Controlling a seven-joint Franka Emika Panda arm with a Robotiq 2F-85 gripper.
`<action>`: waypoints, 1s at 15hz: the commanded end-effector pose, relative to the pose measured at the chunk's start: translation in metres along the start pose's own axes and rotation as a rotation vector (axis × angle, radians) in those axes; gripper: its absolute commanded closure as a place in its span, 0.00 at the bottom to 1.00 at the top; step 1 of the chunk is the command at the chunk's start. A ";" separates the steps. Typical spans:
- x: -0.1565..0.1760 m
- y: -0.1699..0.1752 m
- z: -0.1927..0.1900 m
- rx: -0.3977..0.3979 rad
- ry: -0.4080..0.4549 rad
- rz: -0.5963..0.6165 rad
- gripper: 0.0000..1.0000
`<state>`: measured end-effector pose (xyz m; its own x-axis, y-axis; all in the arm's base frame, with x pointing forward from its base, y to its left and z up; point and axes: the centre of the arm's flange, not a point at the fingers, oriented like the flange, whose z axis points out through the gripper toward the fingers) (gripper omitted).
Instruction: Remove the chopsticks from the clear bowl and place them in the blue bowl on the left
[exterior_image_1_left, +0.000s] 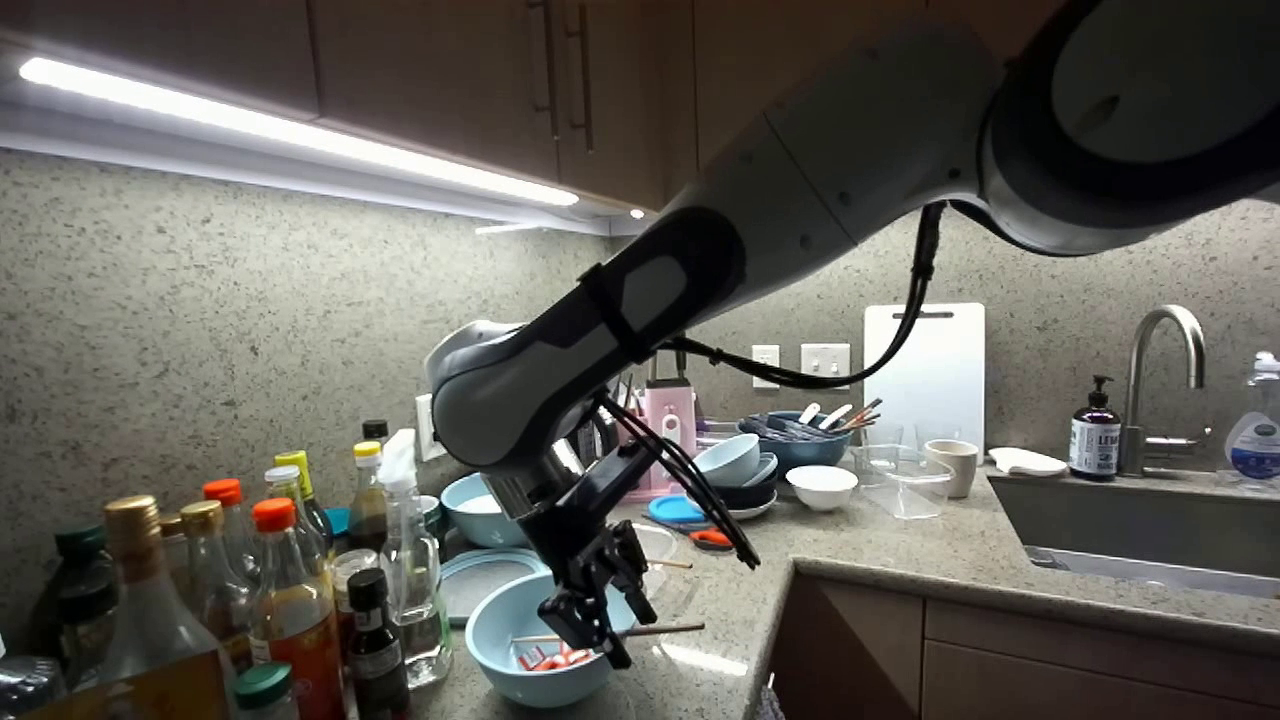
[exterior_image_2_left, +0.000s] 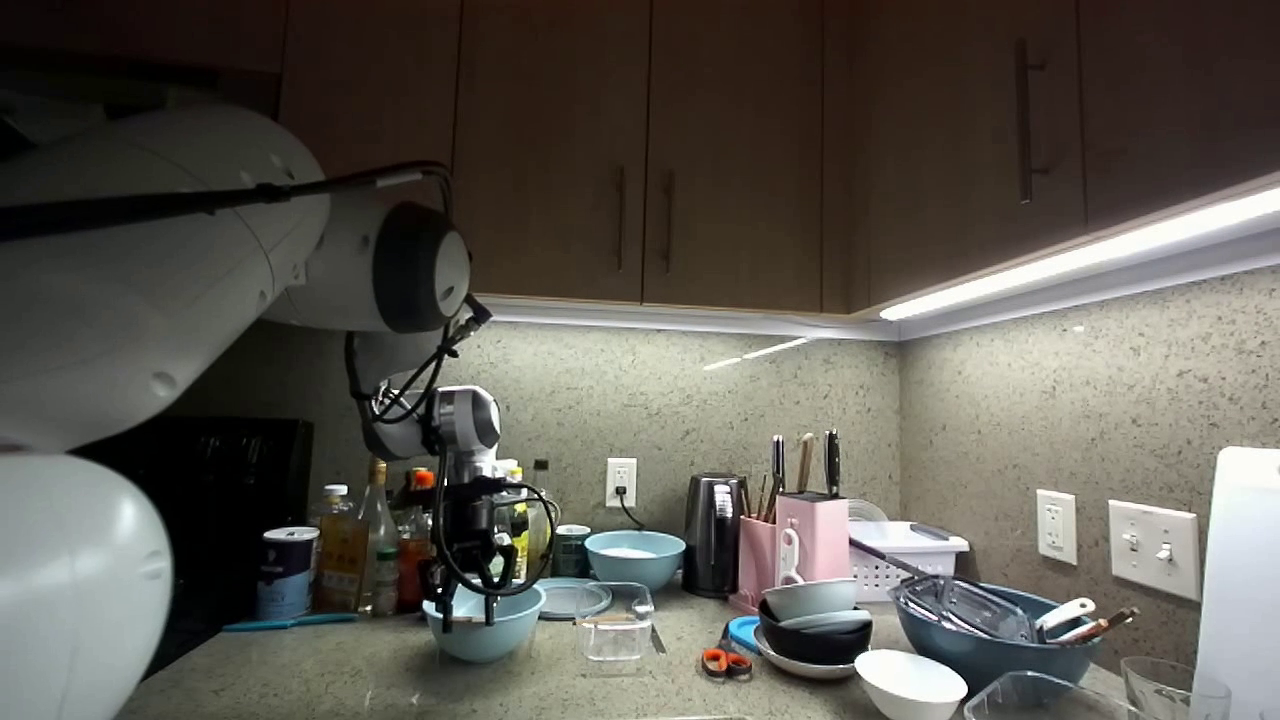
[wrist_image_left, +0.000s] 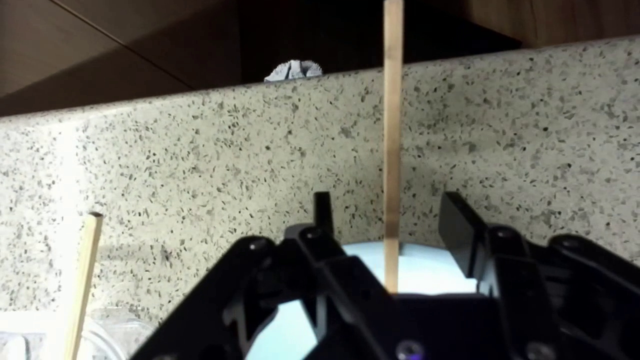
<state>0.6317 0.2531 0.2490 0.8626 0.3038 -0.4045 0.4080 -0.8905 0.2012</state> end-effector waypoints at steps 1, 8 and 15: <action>0.003 -0.001 -0.011 -0.037 0.010 -0.007 0.11; -0.040 -0.018 -0.048 -0.131 0.134 0.055 0.00; -0.114 -0.047 -0.081 -0.177 0.328 0.282 0.00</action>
<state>0.5914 0.3027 0.3414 0.9674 0.2300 -0.1064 0.2533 -0.8883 0.3830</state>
